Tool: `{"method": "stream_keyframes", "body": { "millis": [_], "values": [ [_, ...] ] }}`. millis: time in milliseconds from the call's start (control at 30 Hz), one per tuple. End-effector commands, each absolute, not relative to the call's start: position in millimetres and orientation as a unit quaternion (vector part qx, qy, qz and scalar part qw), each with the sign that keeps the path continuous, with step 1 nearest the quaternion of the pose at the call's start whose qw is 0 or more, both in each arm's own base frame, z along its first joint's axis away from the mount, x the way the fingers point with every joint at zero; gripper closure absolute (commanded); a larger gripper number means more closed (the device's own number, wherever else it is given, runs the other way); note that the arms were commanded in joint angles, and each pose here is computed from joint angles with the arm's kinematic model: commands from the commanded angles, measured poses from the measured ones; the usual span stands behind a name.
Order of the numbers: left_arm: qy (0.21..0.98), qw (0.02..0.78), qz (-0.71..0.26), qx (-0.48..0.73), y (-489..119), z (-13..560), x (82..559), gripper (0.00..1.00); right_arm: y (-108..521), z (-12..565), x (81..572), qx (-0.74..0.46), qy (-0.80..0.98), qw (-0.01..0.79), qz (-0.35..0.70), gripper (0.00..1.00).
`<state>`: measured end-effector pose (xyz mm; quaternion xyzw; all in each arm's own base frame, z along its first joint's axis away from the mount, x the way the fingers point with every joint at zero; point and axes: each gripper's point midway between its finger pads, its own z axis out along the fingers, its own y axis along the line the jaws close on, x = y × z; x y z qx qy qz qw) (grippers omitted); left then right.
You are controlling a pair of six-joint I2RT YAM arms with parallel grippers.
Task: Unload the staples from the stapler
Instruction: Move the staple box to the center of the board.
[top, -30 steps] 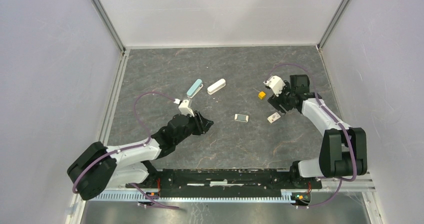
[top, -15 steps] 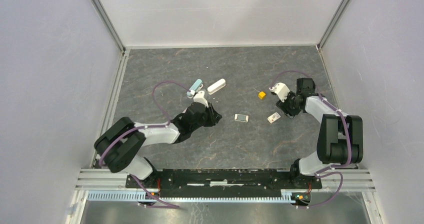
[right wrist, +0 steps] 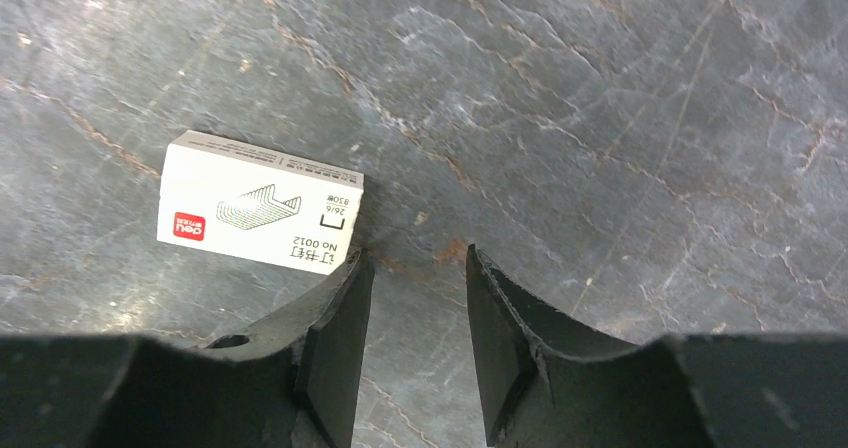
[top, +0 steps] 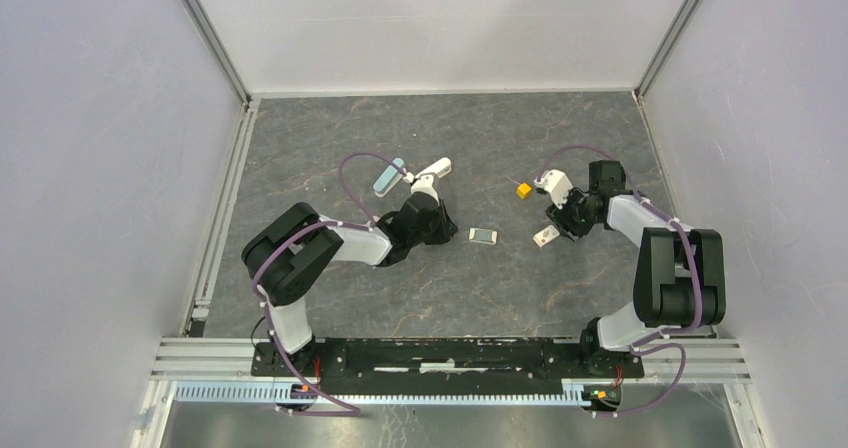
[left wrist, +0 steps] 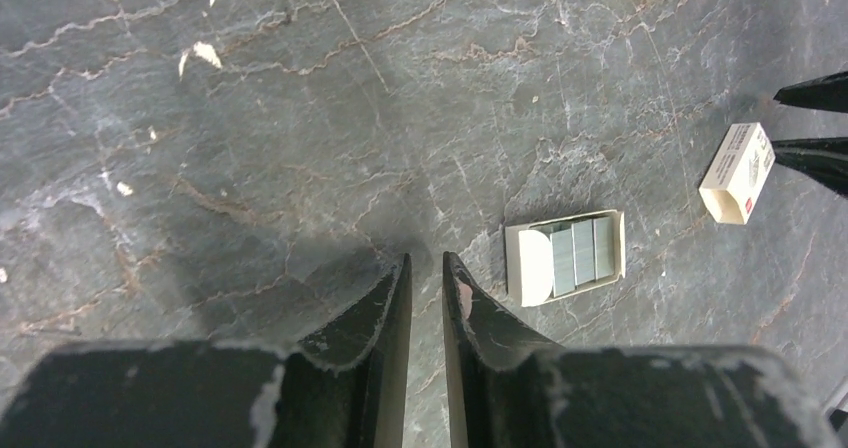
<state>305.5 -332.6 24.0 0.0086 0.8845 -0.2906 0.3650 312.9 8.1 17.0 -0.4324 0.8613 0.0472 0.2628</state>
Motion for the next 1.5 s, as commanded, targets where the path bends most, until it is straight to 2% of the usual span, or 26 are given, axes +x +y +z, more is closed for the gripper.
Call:
{"method": "stream_keyframes", "body": {
  "millis": [0,333,500,1033,1467],
  "values": [
    [0.884,0.371,-0.286,0.017,-338.4,20.7,314.3,0.76,26.7,9.7,293.8,-0.443,0.857,0.249,0.086,0.54],
    [0.883,0.355,-0.307,0.019,-347.7,16.4,307.1,0.77,21.1,22.0,298.4,-0.433,0.860,0.261,0.065,0.55],
    [0.881,0.348,-0.319,0.020,-355.6,15.3,304.0,0.78,33.0,13.4,287.8,-0.434,0.859,0.252,0.099,0.58],
    [0.878,0.339,-0.336,0.021,-369.1,14.9,295.6,0.78,65.7,13.8,277.6,-0.461,0.843,0.251,0.116,0.57],
    [0.877,0.337,-0.343,0.022,-377.2,15.5,297.7,0.78,70.1,15.2,292.1,-0.464,0.842,0.254,0.106,0.57]
  ]
}}
